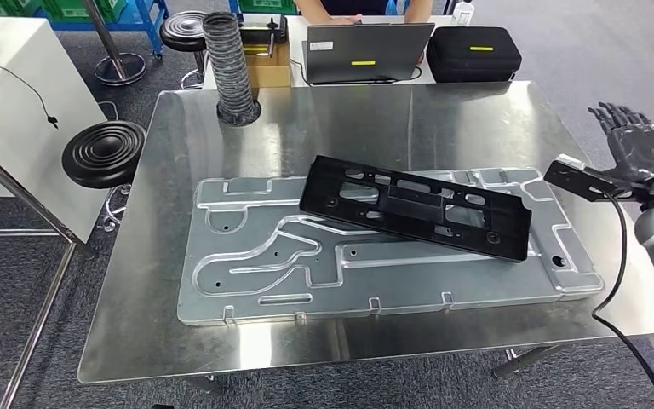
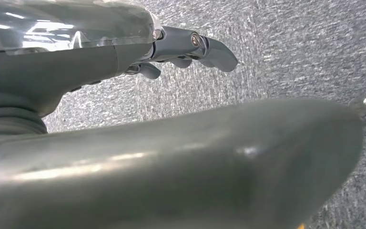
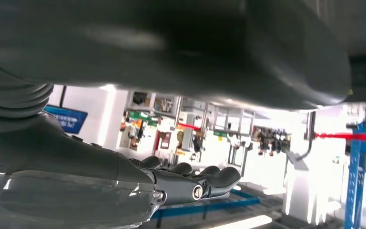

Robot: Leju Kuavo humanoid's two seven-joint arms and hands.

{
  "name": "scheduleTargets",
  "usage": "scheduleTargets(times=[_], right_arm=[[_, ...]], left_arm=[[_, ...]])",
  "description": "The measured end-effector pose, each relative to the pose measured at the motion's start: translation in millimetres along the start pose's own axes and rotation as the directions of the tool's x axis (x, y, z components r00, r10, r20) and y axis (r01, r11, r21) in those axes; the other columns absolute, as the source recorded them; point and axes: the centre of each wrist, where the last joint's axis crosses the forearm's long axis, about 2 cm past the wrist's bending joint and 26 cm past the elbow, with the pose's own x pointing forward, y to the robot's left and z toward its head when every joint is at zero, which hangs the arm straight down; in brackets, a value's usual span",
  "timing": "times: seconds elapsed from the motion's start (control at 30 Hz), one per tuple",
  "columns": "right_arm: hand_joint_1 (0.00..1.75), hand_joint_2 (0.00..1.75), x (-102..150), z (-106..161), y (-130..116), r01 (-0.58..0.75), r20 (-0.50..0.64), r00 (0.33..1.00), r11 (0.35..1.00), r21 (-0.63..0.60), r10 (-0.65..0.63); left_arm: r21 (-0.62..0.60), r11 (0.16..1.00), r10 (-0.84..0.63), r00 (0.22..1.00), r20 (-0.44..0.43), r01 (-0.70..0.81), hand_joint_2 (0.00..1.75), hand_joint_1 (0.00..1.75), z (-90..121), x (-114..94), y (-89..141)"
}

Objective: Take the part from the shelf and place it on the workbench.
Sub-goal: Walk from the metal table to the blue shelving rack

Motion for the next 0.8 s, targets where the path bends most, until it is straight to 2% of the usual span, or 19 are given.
scheduleTargets(times=[0.4,0.6,0.8], right_arm=[[0.0,0.0,-9,15,17,0.02,-0.052,0.998,1.0,0.002,-0.02],[0.0,0.0,-15,29,34,0.035,-0.078,0.996,0.999,0.031,-0.032],[0.0,0.0,-20,34,34,0.037,-0.094,0.995,0.999,0.029,-0.034]], left_arm=[[0.002,1.0,-0.003,1.0,0.002,0.003,0.0,0.0,-1,3,1],[0.002,1.0,-0.009,1.0,0.002,0.009,0.0,0.0,-1,3,1],[0.007,1.0,-0.01,1.0,0.006,0.01,0.0,0.0,-2,5,4]])
